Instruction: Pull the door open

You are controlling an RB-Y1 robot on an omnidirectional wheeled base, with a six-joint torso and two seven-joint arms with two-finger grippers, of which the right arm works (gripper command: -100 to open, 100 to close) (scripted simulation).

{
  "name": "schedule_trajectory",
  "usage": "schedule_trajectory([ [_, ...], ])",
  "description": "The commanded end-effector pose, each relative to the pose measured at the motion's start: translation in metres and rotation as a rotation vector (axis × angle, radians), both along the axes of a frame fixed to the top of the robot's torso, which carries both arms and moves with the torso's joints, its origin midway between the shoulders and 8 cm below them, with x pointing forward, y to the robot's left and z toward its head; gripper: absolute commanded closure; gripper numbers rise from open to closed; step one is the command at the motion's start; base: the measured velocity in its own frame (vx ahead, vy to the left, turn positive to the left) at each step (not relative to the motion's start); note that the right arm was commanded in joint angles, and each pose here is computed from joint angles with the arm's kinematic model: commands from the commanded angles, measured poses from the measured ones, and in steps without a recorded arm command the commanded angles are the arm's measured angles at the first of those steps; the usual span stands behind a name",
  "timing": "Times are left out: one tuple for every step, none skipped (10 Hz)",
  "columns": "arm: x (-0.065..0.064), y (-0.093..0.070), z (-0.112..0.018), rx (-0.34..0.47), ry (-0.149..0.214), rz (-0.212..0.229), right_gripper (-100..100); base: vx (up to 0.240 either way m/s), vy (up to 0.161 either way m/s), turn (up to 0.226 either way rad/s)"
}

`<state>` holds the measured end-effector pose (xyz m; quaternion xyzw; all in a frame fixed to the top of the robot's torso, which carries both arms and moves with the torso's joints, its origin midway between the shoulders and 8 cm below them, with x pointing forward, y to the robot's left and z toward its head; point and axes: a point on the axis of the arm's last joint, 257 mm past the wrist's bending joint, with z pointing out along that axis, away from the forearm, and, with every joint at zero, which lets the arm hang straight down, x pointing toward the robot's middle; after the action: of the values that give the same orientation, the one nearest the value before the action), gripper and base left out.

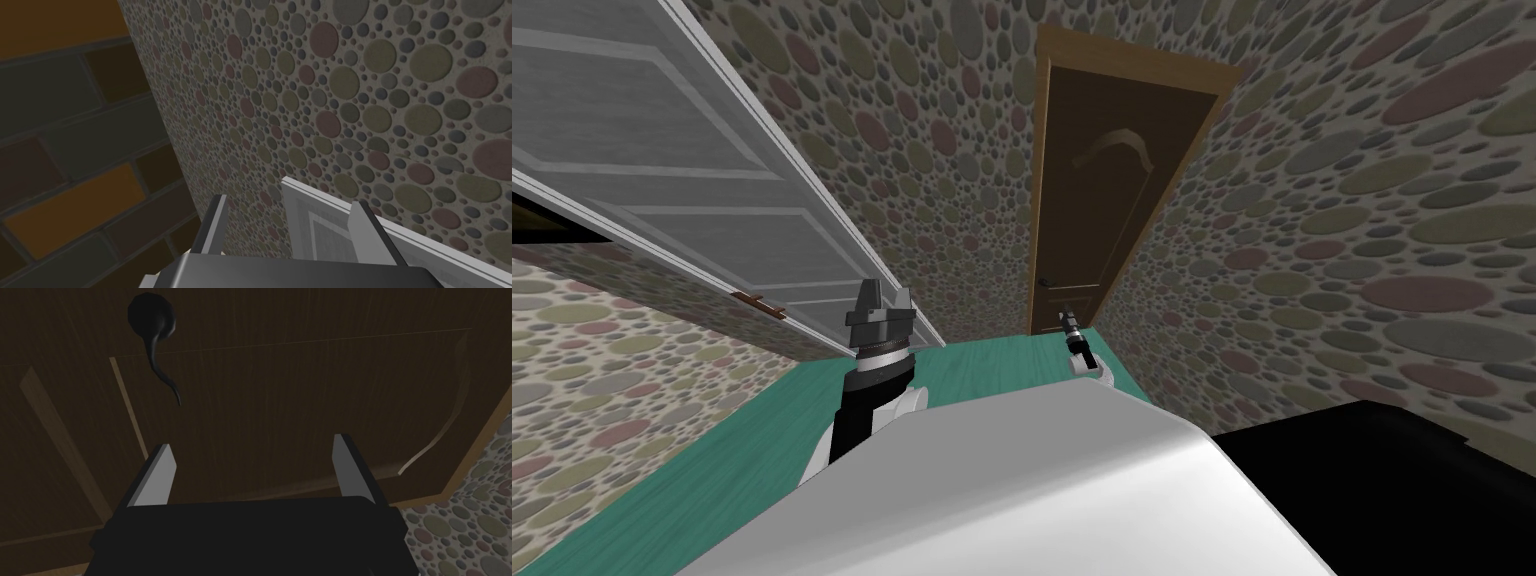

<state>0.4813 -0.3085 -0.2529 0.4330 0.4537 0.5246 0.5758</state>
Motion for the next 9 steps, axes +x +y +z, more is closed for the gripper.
schedule_trajectory([
  [0.001, -0.003, -0.009, -0.001, 0.019, -0.001, -100, 0.096, -0.023, 0.027],
  [0.002, -0.005, -0.015, -0.002, 0.03, -0.001, -100, 0.1, -0.026, 0.023],
  [0.004, -0.007, -0.021, -0.002, 0.042, -0.002, -100, 0.107, -0.023, 0.025],
  [0.005, -0.009, -0.026, -0.003, 0.052, -0.003, -100, 0.1, -0.025, 0.023],
  [0.006, -0.011, -0.032, -0.004, 0.064, -0.004, -100, 0.097, -0.018, 0.025],
  [0.006, -0.013, -0.037, -0.005, 0.075, -0.006, -100, 0.095, -0.019, 0.026],
  [0.007, -0.015, -0.042, -0.006, 0.085, -0.007, -100, 0.09, -0.019, 0.021],
  [0.008, -0.017, -0.047, -0.007, 0.095, -0.009, -100, 0.081, -0.019, 0.021],
  [0.008, -0.02, -0.052, -0.008, 0.105, -0.01, -100, 0.1, -0.03, 0.019],
])
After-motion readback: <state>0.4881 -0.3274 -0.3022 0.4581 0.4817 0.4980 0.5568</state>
